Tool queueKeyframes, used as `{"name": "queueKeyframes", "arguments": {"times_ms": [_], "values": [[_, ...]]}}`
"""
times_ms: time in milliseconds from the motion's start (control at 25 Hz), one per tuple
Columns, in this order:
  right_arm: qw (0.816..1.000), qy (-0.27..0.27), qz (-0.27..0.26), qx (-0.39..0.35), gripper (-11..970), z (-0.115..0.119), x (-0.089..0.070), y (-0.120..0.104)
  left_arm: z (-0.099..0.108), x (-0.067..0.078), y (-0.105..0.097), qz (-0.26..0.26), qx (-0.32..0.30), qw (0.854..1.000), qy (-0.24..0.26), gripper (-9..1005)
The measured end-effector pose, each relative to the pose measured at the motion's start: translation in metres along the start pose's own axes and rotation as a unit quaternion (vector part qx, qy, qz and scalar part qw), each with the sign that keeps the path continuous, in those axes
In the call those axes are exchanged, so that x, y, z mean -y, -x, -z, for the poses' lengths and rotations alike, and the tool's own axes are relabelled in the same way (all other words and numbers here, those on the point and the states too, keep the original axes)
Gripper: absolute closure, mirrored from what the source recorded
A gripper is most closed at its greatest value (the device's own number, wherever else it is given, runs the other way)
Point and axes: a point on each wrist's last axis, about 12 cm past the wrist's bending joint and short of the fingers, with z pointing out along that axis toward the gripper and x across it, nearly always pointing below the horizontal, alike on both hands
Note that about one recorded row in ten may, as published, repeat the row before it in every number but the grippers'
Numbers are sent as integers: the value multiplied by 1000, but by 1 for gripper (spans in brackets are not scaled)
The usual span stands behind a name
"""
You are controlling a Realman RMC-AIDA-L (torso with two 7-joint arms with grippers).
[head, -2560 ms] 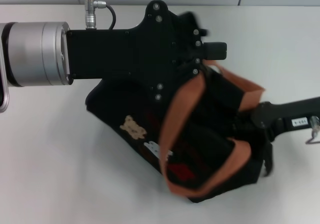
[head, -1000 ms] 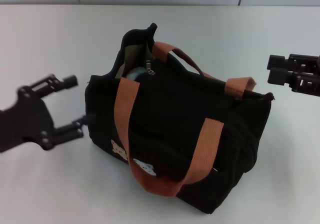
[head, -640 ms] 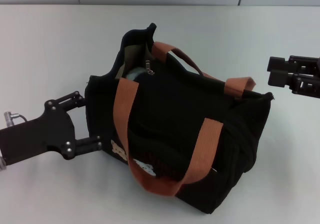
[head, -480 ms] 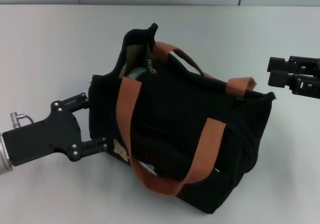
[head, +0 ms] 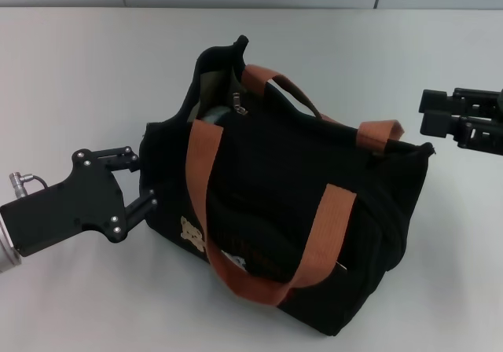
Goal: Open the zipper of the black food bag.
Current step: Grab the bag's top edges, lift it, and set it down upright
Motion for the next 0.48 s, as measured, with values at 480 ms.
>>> {"name": "queueKeyframes", "arguments": {"times_ms": [480], "values": [[1000, -2, -1, 4, 457, 2, -1, -2, -4, -1, 1, -13, 28, 999, 35, 805]]}}
